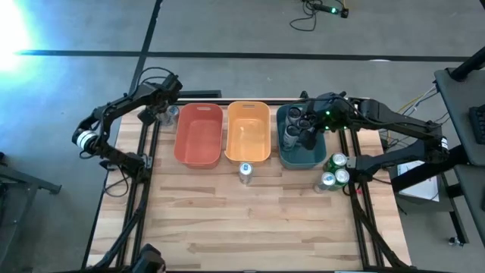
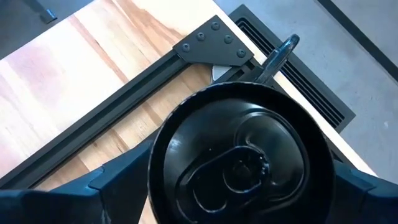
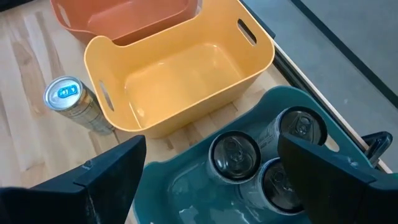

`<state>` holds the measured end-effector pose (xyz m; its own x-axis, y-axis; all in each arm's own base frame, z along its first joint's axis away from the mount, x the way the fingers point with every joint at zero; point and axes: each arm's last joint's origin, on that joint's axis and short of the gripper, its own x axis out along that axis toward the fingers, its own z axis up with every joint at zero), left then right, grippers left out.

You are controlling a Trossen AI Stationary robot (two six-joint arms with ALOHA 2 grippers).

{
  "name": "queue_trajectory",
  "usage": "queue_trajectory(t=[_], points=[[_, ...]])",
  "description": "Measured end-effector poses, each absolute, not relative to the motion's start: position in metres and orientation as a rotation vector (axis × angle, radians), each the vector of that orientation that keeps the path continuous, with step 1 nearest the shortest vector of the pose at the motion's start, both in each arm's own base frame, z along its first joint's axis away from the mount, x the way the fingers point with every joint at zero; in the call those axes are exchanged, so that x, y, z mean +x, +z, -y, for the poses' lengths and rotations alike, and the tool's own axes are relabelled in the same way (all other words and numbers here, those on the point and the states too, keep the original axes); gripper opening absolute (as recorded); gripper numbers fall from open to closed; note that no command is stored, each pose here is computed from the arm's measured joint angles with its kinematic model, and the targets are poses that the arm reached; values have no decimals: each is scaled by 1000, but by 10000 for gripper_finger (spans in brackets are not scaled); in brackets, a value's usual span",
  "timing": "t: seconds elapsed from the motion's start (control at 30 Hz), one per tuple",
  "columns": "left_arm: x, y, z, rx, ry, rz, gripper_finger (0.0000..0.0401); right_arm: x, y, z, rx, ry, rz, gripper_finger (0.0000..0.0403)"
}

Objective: Sort soda cans
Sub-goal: Put the white/blue soda can into the blue bin

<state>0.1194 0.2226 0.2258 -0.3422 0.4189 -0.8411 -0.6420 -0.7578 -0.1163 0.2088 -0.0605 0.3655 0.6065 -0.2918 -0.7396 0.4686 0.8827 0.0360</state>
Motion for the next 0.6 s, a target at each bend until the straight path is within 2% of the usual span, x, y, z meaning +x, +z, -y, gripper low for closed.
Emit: queue_trajectory(t=[0.13, 0.37, 0.6], points=[[119, 225, -222, -1238, 2133, -308, 304, 209, 366, 60, 229, -441, -809, 359], [118, 225, -222, -1221, 2153, -297, 235, 208, 366, 60, 230, -416, -808, 358], [120, 234, -224, -1160, 2094, -404, 235, 198, 374, 57, 190, -394, -776, 331]])
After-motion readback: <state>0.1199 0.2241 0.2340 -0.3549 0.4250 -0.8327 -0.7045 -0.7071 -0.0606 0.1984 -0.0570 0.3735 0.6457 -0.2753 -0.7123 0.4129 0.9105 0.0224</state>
